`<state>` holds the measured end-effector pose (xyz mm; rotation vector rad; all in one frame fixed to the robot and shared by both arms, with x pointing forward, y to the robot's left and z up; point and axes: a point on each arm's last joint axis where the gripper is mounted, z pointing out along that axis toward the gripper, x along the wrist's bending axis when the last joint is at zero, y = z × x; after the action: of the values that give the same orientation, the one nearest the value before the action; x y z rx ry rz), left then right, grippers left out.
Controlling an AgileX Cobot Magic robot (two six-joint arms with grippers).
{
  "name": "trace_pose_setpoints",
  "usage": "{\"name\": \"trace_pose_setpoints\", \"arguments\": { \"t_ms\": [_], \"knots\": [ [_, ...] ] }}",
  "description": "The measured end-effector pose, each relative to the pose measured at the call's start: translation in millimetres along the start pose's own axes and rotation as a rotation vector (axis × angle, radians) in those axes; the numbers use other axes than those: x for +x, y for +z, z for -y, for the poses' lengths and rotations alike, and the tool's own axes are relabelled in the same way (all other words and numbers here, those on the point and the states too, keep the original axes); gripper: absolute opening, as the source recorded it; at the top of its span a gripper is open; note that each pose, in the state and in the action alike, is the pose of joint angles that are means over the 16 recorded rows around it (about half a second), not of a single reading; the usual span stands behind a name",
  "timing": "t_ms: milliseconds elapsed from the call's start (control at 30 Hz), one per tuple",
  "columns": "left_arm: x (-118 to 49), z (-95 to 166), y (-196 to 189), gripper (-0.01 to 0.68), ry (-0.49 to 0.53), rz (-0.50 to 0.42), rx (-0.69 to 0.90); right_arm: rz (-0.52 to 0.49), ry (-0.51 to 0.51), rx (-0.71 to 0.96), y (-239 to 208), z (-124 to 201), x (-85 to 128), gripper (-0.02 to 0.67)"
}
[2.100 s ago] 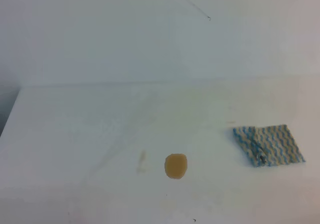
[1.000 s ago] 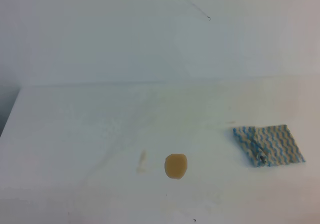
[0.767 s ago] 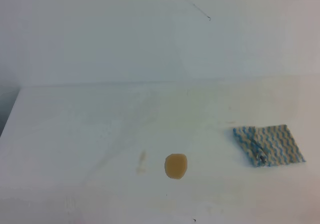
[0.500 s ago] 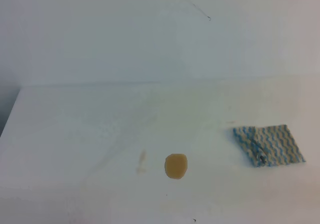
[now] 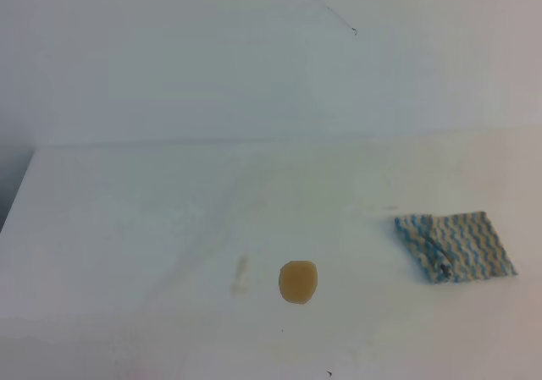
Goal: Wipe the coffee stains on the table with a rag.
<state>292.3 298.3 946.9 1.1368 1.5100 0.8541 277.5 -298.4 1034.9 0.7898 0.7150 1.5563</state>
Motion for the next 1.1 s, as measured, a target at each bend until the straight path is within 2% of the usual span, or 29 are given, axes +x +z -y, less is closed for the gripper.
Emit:
{"name": "trace_pose_setpoints", "arguments": {
  "t_ms": [233,533,767,967,1100],
  "knots": [
    [0.0,0,0,0.0,0.0,0.0,0.0,-0.001,0.032,-0.036,8,-23,2,-0.003],
    [0.0,0,0,0.0,0.0,0.0,-0.001,0.014,0.055,0.141,25,-55,7,-0.003],
    [0.0,0,0,0.0,0.0,0.0,-0.001,0.048,0.061,0.439,46,-57,8,-0.003],
    [0.0,0,0,0.0,0.0,0.0,-0.001,0.075,0.052,0.805,74,-39,8,-0.003],
    [-0.2,-1,0,0.0,0.0,0.0,0.0,0.052,0.034,1.034,93,-24,10,-0.003]
  ]
}}
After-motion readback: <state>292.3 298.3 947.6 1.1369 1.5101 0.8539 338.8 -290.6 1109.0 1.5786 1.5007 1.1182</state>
